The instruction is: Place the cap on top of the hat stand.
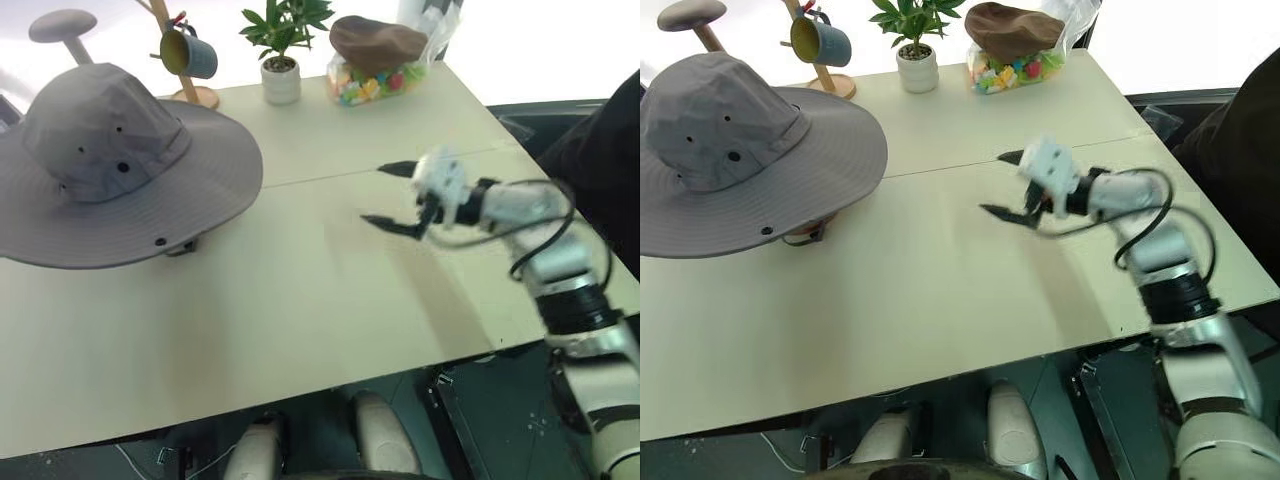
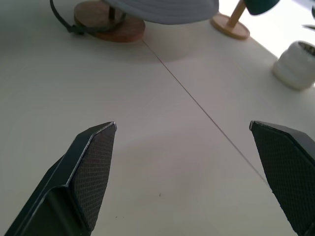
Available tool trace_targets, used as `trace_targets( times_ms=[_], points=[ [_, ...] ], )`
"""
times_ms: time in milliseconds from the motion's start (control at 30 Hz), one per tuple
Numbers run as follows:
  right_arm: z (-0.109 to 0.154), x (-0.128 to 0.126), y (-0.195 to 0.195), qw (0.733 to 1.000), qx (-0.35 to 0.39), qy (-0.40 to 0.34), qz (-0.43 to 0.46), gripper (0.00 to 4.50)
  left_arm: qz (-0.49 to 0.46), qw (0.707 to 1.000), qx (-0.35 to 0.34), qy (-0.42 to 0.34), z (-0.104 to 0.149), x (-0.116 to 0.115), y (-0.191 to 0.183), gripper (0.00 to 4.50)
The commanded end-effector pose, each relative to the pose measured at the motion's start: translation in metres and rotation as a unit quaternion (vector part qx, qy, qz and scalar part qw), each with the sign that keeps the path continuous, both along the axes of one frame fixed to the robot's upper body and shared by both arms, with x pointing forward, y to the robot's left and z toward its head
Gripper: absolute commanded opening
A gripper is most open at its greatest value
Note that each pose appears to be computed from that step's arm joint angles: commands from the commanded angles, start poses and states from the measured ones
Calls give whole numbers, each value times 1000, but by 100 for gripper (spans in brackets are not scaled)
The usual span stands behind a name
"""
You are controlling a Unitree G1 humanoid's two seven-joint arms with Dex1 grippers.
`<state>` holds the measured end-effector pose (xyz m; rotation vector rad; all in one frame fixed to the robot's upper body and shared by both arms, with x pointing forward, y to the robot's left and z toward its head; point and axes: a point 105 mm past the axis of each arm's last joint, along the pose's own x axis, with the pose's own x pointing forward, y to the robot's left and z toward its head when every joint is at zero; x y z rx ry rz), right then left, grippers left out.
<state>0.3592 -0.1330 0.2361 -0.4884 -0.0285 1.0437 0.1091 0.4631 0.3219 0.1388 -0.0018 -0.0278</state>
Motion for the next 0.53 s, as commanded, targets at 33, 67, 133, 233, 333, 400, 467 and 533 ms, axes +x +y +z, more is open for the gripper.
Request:
trace_targets(
  times_ms=[33,67,133,233,333,400,467,533],
  points=[
    [51,-8,-9,997,60,48,22,443,18,1000,7,7,-9,-20,9,450],
    [60,-6,-13,995,72,60,15,443,14,1000,7,21,-15,-21,7,450],
    [71,-3,-19,994,79,69,4,443,0,998,10,55,-30,-21,1,450],
    [85,-2,-23,995,79,69,2,443,-16,995,14,101,-55,-20,-6,450],
    [96,-4,-23,994,78,70,10,443,-21,993,14,116,-71,-17,-11,450],
    [99,-7,-26,994,72,81,11,443,-28,994,3,105,-74,-10,-15,450],
    [98,-8,-28,994,63,85,12,443,-33,995,-3,96,-75,-5,-19,450],
    [97,-10,-29,995,55,87,13,443,-41,995,-5,93,-78,2,-23,450]
  ],
)
